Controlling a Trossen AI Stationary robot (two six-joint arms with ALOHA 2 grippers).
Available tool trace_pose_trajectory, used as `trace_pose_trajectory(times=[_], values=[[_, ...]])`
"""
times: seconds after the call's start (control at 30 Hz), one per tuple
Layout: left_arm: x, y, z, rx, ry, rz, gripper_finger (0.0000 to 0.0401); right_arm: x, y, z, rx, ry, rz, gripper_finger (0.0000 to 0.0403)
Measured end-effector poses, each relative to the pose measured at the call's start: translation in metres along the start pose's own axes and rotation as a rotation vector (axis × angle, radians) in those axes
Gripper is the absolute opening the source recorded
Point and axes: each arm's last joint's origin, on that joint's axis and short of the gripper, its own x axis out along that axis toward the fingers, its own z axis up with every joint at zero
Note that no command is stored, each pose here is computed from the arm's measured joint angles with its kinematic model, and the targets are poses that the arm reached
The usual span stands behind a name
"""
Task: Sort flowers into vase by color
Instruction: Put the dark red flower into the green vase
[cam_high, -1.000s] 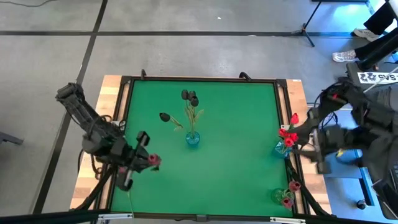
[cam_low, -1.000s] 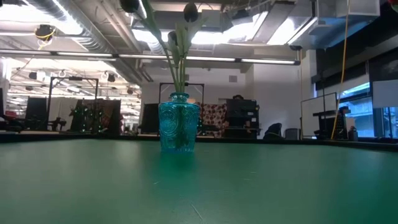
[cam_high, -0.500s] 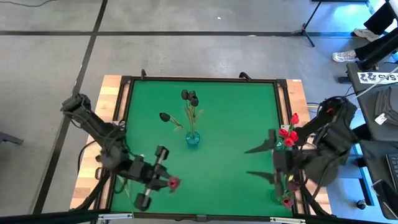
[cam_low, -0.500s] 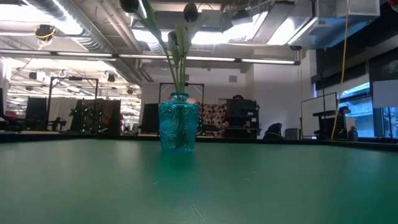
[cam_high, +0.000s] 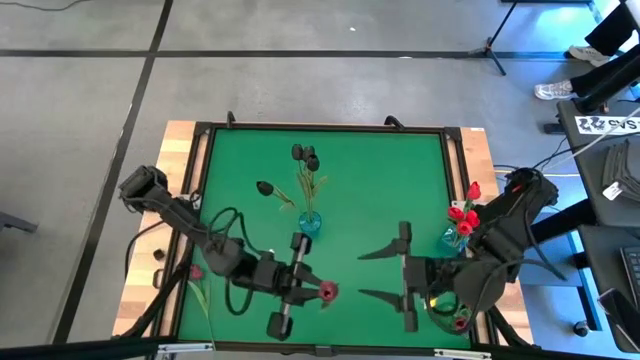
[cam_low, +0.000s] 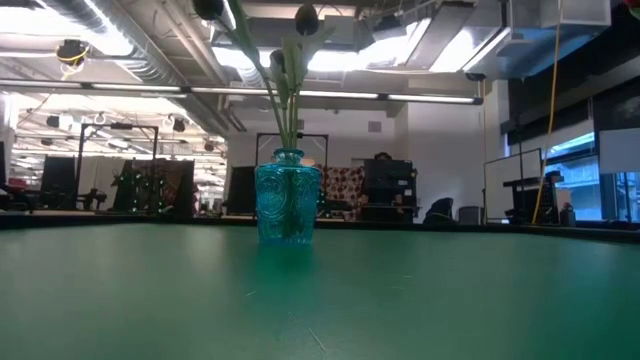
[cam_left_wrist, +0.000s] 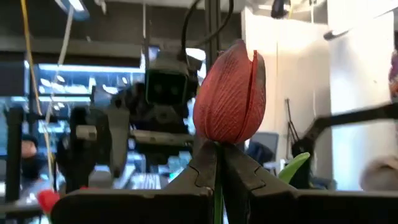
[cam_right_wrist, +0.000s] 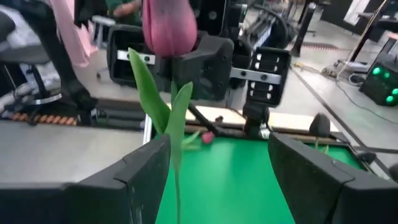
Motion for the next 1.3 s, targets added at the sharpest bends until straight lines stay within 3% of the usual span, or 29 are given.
trace_pose_trajectory(times=[0.27, 0.47, 0.73, 0.87, 0.97, 1.17, 1.3], values=[[0.021, 0.013, -0.003, 0.019, -0.077, -0.028, 0.0004, 0.011, -0.001, 0.003, 0.044, -0.032, 0.034, 0.026], [0.036, 0.028, -0.017, 0.026, -0.082, -0.066, 0.0004, 0.024, -0.005, 0.0, 0.049, 0.007, 0.159, 0.0219], [0.038, 0.035, -0.018, 0.025, -0.073, -0.072, 0.0005, 0.026, -0.008, -0.001, 0.039, 0.02, 0.172, 0.012], [0.038, 0.036, -0.02, 0.023, -0.047, 0.004, 0.0015, 0.025, -0.008, -0.001, 0.015, 0.024, 0.171, 0.0047], [0.034, 0.031, -0.017, 0.042, 0.006, 0.037, 0.004, 0.024, -0.01, -0.002, 0.007, 0.041, 0.179, 0.0011], [0.01, -0.002, 0.005, 0.095, 0.153, 0.114, 0.0096, -0.019, -0.021, 0.007, 0.064, 0.079, 0.276, 0.0015], [-0.018, -0.033, 0.021, 0.145, 0.284, 0.136, 0.0116, -0.06, -0.024, 0.015, 0.041, 0.077, 0.506, 0.001]])
